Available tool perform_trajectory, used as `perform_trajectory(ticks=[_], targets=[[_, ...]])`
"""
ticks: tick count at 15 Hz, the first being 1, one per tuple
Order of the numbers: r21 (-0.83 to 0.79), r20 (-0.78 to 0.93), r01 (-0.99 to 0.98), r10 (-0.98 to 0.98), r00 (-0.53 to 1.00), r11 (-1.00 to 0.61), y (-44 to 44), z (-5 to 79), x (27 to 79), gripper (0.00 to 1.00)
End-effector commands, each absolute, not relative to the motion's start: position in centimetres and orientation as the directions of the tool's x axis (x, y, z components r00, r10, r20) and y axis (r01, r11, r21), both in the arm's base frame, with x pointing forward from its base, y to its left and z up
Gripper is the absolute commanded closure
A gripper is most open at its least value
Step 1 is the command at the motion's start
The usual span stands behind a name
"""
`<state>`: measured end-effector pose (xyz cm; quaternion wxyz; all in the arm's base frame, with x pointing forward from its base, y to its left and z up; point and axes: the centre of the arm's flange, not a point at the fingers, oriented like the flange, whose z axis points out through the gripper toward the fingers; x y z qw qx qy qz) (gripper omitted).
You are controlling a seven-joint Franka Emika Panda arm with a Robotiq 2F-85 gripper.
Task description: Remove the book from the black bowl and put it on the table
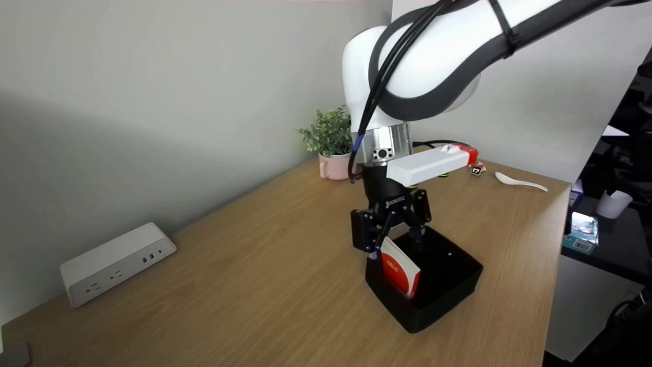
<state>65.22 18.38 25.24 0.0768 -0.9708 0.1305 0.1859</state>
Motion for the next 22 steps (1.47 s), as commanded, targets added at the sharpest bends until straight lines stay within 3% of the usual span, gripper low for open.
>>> perform_trajectory(ticks=[1, 11, 22], targets=[[-0.079, -0.385, -0.298, -0.246, 0.889, -0.951, 17.8, 25.9, 66.0, 0.29], [-0.071, -0.393, -0.294, -0.245, 0.886, -0.953, 18.1, 26.1, 66.4, 0.98], [-0.048, -0.356, -0.32, -0.283, 0.891, -0.946, 19.2, 29.1, 64.1, 0.97]])
